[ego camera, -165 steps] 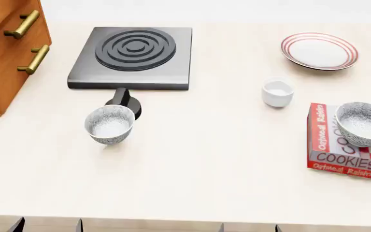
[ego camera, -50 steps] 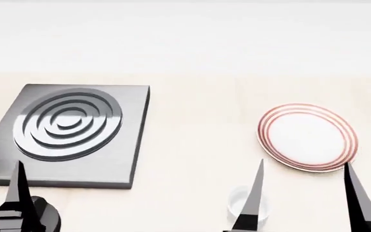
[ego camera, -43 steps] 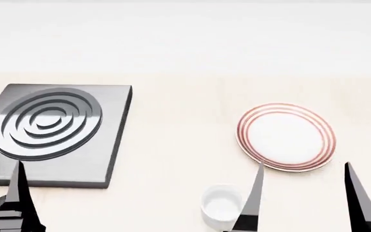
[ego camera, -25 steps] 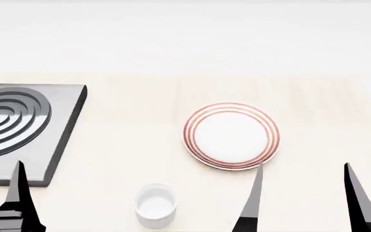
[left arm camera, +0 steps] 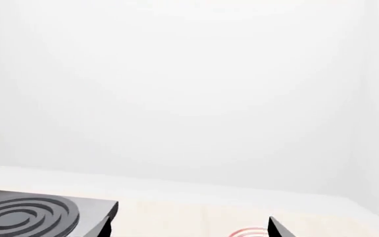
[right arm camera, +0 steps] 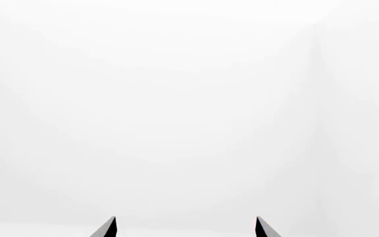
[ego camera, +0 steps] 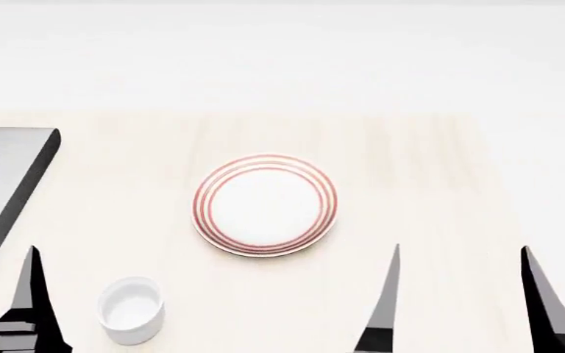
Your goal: Pick the akita bowl on the cookies box and place it on the plate.
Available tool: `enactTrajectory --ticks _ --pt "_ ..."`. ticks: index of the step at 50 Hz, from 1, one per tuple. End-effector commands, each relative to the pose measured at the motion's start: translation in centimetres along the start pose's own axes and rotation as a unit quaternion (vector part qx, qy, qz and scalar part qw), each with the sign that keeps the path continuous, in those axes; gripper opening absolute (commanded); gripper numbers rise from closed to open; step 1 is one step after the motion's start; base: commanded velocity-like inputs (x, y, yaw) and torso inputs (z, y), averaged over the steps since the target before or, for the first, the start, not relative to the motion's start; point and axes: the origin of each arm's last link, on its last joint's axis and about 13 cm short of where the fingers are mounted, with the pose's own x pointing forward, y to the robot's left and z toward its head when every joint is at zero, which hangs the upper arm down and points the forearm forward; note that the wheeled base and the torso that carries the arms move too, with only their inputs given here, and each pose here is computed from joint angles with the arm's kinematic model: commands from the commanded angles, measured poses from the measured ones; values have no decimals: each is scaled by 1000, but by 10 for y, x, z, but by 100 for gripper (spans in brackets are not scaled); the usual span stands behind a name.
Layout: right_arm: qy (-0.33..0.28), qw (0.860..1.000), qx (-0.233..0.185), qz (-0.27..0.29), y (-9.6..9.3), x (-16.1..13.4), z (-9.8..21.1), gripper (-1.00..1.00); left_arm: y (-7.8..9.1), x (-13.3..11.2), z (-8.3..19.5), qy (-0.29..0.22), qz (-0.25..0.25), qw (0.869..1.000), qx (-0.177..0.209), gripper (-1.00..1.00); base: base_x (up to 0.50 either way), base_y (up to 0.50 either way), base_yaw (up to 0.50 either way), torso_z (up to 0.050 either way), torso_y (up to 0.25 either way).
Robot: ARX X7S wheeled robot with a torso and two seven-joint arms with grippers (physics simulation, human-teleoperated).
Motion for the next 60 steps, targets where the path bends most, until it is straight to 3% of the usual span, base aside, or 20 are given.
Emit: enactTrajectory --ticks 1,19,24,29,30,35,60 --pt "9 1000 -4 0 2 1 -3 100 1 0 -1 0 3 1000 2 100 0 0 0 0 0" --pt "7 1000 0 5 1 0 -3 100 2 1 -2 4 10 1000 2 100 0 0 0 0 0" --pt "5 1000 2 4 1 1 -3 100 4 2 -2 3 23 1000 -15 100 0 0 0 0 0" --pt "5 1000 0 5 1 -1 -5 100 4 2 -1 9 12 1000 -15 100 0 0 0 0 0" --pt "5 1000 -3 4 1 0 -5 100 5 2 0 -2 3 1000 -30 100 0 0 0 0 0" --pt "5 1000 -5 3 1 1 -3 100 6 2 1 -13 7 1000 -12 100 0 0 0 50 0" --pt "-7 1000 1 10 1 -2 -2 100 6 3 4 -14 6 1000 -13 100 17 0 0 50 0"
